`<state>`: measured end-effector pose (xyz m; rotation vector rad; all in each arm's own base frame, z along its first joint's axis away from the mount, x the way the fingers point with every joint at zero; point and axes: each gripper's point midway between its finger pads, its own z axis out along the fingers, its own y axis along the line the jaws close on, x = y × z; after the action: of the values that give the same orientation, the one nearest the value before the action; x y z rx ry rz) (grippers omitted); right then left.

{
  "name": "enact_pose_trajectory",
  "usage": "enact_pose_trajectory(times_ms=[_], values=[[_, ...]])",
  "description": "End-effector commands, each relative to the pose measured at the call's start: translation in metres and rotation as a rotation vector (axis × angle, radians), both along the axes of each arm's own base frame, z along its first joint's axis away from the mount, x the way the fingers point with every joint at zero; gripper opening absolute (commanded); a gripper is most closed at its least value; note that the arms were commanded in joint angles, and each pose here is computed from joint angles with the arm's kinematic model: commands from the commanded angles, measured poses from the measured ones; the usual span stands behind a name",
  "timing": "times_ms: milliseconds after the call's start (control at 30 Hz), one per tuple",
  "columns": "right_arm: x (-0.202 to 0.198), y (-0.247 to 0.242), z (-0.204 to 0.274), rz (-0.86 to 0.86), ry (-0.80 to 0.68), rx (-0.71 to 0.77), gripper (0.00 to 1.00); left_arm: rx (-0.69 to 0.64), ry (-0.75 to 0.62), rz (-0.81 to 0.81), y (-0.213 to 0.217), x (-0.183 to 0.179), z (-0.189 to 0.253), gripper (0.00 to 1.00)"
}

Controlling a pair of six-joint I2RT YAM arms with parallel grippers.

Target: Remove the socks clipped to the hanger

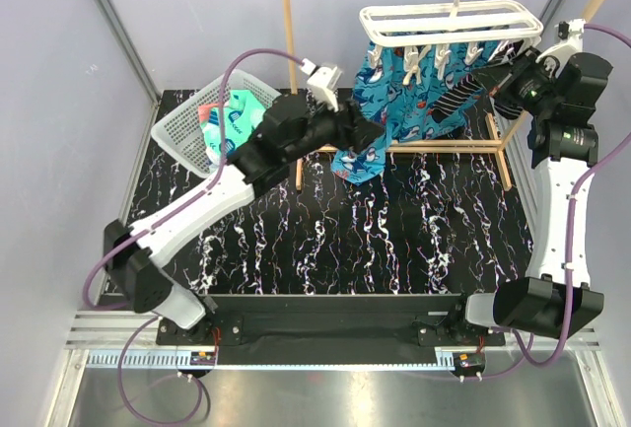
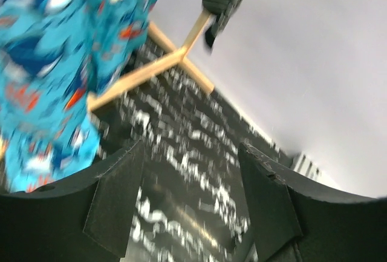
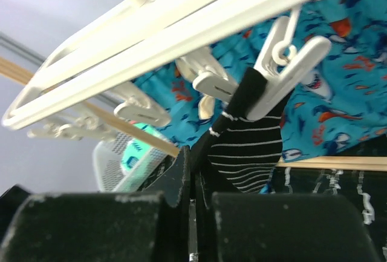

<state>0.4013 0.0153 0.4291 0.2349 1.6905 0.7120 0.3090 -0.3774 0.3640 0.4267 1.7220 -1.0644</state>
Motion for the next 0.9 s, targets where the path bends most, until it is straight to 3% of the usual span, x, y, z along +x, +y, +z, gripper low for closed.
enact_pose_trajectory(times_ms=[0, 433, 767, 867], values=[[-0.021, 0.024, 0.044, 0.117, -0.108, 0.05, 0.0, -0.135, -0.196, 0.018, -0.025, 0.015, 0.069, 0.68], [-0.041, 0.041, 0.056, 0.194, -0.112, 0.097, 0.0, -0.135, -0.347, -0.036, -0.103, 0.038, 0.068, 0.7], [-0.046, 0.047, 0.046, 0.231, -0.085, 0.125, 0.0, -0.121, -0.36, -0.048, -0.128, 0.052, 0.062, 0.69], [-0.046, 0.047, 0.043, 0.227, -0.072, 0.127, 0.0, -0.108, -0.355, -0.041, -0.131, 0.055, 0.057, 0.43]])
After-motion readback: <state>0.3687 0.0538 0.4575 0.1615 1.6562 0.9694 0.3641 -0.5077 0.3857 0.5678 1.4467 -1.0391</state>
